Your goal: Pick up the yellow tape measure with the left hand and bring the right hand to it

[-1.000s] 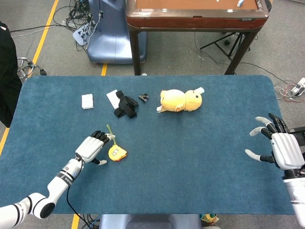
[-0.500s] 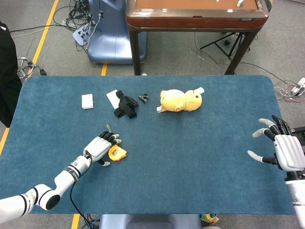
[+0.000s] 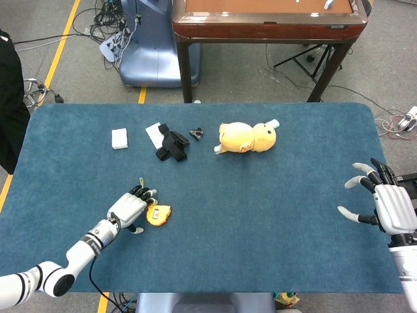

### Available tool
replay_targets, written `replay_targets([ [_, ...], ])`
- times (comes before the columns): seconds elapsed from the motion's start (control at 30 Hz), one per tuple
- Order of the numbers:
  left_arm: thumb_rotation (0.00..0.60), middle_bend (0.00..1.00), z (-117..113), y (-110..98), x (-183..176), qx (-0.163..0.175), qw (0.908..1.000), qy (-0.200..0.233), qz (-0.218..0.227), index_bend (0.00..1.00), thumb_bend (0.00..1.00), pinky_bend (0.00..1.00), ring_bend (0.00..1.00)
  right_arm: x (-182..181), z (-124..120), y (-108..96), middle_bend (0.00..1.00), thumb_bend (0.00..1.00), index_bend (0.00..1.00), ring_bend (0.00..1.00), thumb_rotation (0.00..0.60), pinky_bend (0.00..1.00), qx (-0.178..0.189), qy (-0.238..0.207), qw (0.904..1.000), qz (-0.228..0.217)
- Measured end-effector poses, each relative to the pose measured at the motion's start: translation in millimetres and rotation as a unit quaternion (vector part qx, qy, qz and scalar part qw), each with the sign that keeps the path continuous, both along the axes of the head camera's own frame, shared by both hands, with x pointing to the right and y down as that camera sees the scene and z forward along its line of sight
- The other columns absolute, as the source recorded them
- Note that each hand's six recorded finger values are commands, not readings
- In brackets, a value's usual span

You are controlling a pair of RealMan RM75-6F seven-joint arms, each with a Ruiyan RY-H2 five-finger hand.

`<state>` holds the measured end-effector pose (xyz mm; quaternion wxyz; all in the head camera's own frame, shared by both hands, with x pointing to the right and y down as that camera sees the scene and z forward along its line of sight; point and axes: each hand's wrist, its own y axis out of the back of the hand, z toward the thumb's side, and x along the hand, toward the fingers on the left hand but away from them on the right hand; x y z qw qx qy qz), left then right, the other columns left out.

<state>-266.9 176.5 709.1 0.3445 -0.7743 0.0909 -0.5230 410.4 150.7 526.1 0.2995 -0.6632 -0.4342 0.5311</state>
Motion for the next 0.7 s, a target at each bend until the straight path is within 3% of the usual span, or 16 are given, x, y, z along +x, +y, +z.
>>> replay_targets([
  [0.33,0.6,0.1,-2,6,9,0.014,0.9993,0.016,-0.03,0.21,0.14,0.0,0.0,2,0,2,0.2,0.21,0.44,0.02,0.6,0.0,-0.003,-0.001,1.0,0.003],
  [0.7,0.6,0.12,8,10,30,0.022,0.999,0.026,-0.031,0.21,0.14,0.0,0.01,9,1,7,0.2,0.21,0.44,0.02,0.6,0.0,-0.006,0.0,0.9999,0.012],
])
